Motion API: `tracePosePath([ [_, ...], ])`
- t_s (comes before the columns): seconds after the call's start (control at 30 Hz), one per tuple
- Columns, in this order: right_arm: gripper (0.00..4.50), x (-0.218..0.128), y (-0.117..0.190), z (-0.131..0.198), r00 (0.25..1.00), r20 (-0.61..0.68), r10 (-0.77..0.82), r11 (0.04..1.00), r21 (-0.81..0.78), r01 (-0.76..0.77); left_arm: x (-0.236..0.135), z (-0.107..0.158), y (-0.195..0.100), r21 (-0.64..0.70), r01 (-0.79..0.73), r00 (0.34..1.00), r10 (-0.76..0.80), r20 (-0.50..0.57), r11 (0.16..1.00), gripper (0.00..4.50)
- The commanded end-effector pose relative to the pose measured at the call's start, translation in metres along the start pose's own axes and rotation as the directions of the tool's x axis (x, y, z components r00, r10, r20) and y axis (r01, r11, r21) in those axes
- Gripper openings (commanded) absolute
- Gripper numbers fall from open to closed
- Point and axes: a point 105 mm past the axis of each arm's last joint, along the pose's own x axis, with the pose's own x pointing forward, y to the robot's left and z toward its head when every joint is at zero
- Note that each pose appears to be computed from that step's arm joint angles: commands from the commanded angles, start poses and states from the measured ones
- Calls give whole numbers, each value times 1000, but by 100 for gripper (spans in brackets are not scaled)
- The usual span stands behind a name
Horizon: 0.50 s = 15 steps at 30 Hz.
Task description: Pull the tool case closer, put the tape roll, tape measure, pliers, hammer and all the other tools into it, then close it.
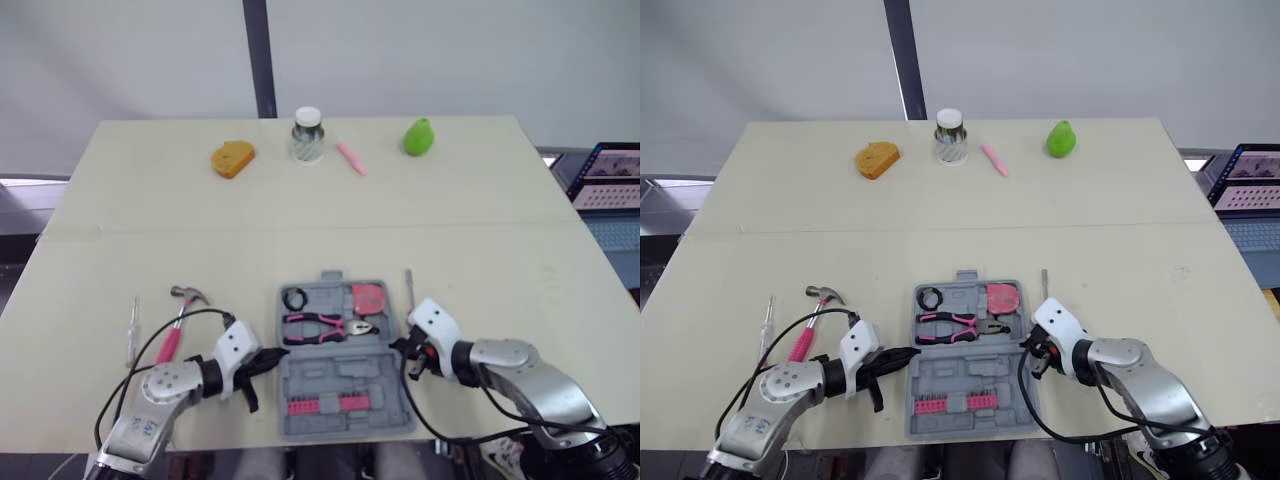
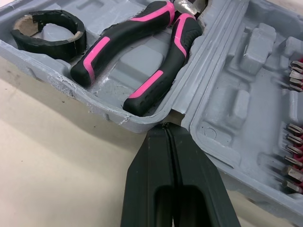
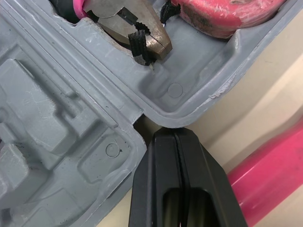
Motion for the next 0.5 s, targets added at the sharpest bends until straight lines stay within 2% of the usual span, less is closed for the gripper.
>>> tracePosePath([
  [0.03, 0, 0, -2, 11, 999, 42, -20, 1000, -9, 20, 3, 8, -5, 33, 13, 999, -15, 39, 999, 2],
  [0.5, 0, 3, -6, 13, 998, 51, -44, 999, -6, 44, 5, 9, 6, 43, -23, 999, 21, 49, 999, 2],
])
